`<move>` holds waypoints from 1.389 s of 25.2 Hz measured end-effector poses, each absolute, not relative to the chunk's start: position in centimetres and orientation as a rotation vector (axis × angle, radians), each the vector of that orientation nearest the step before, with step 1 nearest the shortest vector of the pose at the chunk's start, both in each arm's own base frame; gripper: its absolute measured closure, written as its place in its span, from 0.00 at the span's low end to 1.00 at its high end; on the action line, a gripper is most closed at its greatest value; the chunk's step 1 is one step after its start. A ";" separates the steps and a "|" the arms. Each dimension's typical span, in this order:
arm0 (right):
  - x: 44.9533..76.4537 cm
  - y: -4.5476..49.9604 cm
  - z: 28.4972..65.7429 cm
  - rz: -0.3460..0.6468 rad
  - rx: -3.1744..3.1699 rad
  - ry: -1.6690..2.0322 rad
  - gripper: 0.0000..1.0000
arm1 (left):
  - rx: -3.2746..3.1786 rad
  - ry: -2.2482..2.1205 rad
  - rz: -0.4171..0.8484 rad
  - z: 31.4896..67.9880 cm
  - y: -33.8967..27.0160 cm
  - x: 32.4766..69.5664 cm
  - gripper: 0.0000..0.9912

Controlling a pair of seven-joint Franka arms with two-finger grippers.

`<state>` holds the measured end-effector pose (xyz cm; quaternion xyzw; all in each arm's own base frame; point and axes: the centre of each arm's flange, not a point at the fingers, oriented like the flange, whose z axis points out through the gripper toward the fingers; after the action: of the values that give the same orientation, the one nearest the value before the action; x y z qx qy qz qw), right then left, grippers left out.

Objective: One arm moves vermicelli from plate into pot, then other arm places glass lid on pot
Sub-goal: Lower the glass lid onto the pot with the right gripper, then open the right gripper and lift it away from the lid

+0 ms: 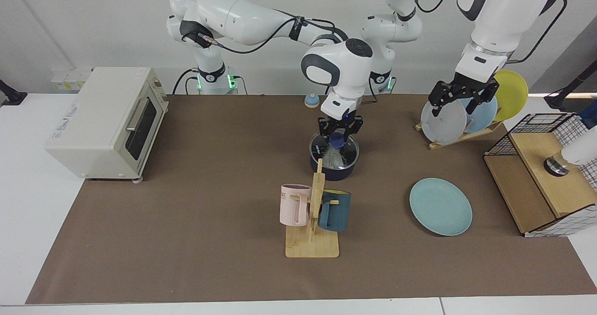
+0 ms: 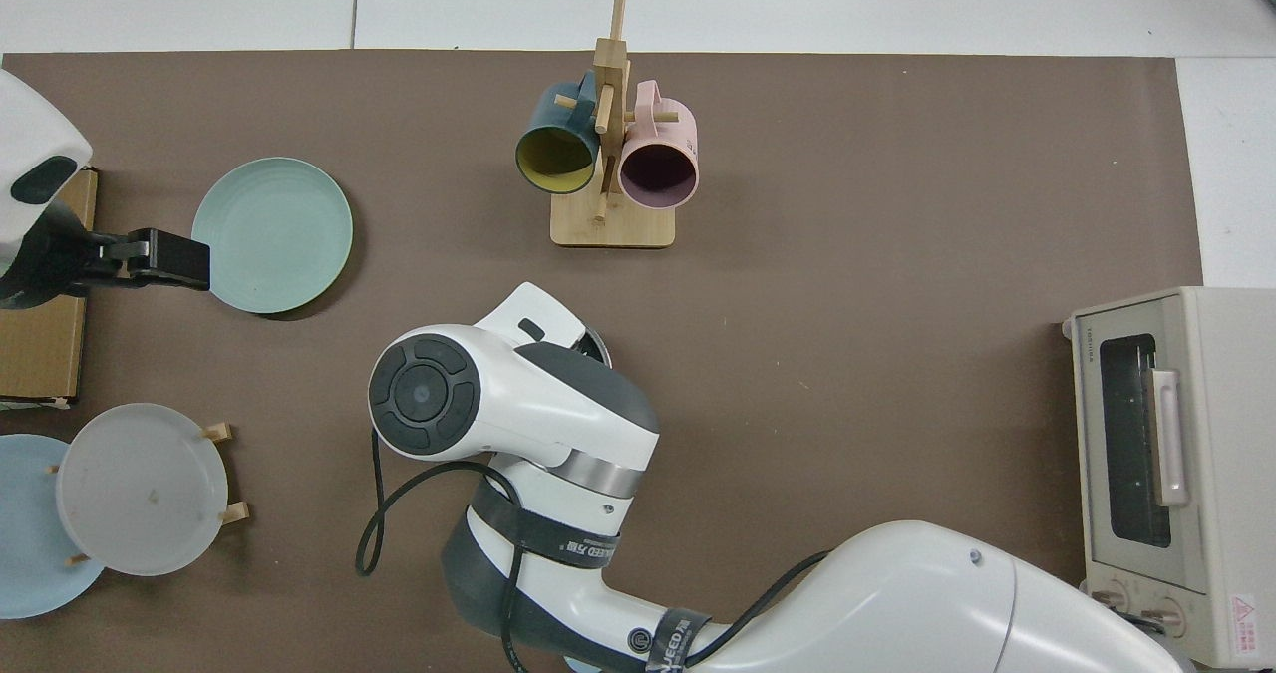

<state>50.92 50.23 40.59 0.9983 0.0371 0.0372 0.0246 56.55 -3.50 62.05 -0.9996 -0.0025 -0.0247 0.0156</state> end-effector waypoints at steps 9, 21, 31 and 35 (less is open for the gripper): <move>51.3 49.8 40.5 0.115 3.092 0.104 0.32 | -3.109 -0.008 -0.077 62.1 -3.5 56.5 0.00; 53.4 45.9 45.4 0.117 3.054 0.003 0.00 | -3.109 -0.008 -0.077 62.1 -3.5 56.5 0.00; 59.3 28.7 55.3 0.037 3.076 -0.049 0.00 | -3.109 -0.008 -0.077 62.1 -3.5 56.5 0.00; 60.6 19.2 58.2 0.064 3.072 -0.175 0.00 | -3.109 -0.008 -0.077 62.1 -3.5 56.5 0.00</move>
<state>60.61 19.24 58.23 0.9976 -0.0569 0.0208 0.0320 56.55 -3.50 62.05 -0.9996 -0.0025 -0.0247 0.0156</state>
